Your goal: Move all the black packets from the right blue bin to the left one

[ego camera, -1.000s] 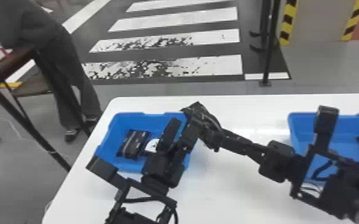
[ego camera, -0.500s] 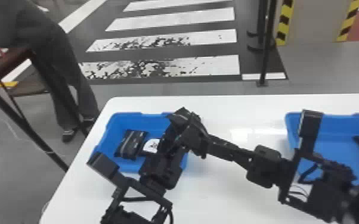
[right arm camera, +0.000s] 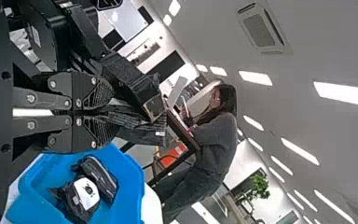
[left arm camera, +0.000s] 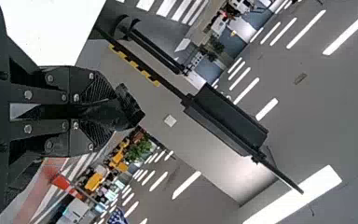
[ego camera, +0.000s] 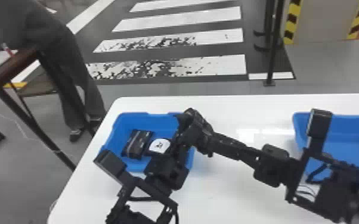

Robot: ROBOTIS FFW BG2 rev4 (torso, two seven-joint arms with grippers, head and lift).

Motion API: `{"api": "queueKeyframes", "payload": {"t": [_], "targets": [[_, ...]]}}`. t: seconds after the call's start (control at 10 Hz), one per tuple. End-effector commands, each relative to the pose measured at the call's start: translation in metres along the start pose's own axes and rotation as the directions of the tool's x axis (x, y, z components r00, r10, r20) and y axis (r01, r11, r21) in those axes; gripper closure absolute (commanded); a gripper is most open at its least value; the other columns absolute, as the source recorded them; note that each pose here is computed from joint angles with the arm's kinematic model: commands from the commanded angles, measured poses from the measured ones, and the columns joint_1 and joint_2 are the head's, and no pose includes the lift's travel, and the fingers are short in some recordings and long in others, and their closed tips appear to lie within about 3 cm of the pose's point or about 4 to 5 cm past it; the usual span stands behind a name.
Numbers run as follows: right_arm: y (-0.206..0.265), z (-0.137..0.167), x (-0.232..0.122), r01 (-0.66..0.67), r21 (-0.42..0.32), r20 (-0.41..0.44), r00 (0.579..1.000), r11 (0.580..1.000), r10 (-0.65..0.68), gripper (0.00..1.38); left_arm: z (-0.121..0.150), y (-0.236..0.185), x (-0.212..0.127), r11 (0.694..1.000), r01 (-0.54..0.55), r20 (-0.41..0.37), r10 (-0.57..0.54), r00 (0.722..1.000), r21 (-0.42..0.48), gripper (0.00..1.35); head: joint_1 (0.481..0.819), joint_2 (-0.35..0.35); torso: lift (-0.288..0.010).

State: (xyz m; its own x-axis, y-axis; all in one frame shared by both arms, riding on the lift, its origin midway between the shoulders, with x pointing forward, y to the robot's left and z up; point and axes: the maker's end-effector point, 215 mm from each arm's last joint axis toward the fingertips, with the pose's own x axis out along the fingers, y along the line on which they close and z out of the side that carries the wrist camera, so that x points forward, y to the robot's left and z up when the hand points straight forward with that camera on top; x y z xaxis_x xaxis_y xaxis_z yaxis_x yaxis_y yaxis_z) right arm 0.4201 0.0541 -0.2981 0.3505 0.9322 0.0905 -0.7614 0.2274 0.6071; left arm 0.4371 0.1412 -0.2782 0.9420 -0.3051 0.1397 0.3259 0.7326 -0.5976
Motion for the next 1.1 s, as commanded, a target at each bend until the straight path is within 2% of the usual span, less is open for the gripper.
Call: {"api": "queueKeyframes", "payload": {"t": [0.0,0.1,0.2,0.3,0.4,0.5,0.6,0.7,0.8,0.9,1.0], "targets": [[-0.003,0.004,-0.001,0.005,-0.003,0.017,1.0,1.0,-0.005,0.58,0.002,0.004,-0.001,1.0,-0.008,0.002,0.008,1.0,0.007,1.22,0.695,0.253,-0.14],[-0.005,0.008,-0.003,0.007,-0.007,0.04,0.999,1.0,-0.007,0.08,-0.004,0.012,-0.002,1.0,-0.022,-0.027,0.022,0.999,-0.002,1.22,0.695,0.25,-0.14],[-0.01,0.011,-0.006,0.008,0.01,0.066,0.998,1.0,-0.008,0.03,0.019,0.04,-0.006,0.989,-0.091,0.014,0.09,0.996,0.115,1.21,0.695,0.251,-0.14],[-0.015,0.01,-0.01,0.009,0.048,0.093,0.996,0.999,-0.014,0.1,0.032,0.084,-0.012,0.941,-0.197,0.045,0.192,0.98,0.276,1.22,0.695,0.258,-0.14],[-0.021,0.013,-0.015,0.021,0.06,0.108,0.994,0.998,-0.028,0.08,0.017,0.127,-0.01,0.912,-0.267,0.04,0.268,0.962,0.312,1.22,0.695,0.292,-0.14],[-0.027,0.021,-0.02,0.036,0.054,0.125,0.991,0.998,-0.042,0.08,0.029,0.157,-0.005,0.846,-0.342,0.117,0.323,0.939,0.41,1.22,0.695,0.325,-0.14],[-0.03,0.031,-0.023,0.043,0.042,0.139,0.989,0.998,-0.049,0.08,0.043,0.181,0.002,0.751,-0.388,0.168,0.356,0.919,0.534,1.21,0.695,0.341,-0.14],[-0.035,0.037,-0.026,0.055,0.03,0.144,0.988,0.998,-0.058,0.08,0.04,0.197,0.008,0.713,-0.4,0.175,0.37,0.912,0.575,1.1,0.695,0.35,-0.14],[-0.044,0.044,-0.032,0.085,0.001,0.146,0.986,0.996,-0.084,0.08,0.023,0.208,0.004,0.731,-0.403,0.127,0.404,0.906,0.551,0.57,0.695,0.35,-0.14],[-0.061,0.055,-0.044,0.142,-0.04,0.142,0.981,0.989,-0.135,0.08,0.024,0.201,-0.002,0.767,-0.395,0.143,0.377,0.915,0.505,0.12,0.695,0.349,-0.14],[-0.086,0.067,-0.063,0.228,-0.082,0.136,0.967,0.97,-0.216,0.08,0.028,0.182,-0.006,0.797,-0.365,0.178,0.319,0.931,0.481,0.07,0.695,0.328,-0.14]]}}
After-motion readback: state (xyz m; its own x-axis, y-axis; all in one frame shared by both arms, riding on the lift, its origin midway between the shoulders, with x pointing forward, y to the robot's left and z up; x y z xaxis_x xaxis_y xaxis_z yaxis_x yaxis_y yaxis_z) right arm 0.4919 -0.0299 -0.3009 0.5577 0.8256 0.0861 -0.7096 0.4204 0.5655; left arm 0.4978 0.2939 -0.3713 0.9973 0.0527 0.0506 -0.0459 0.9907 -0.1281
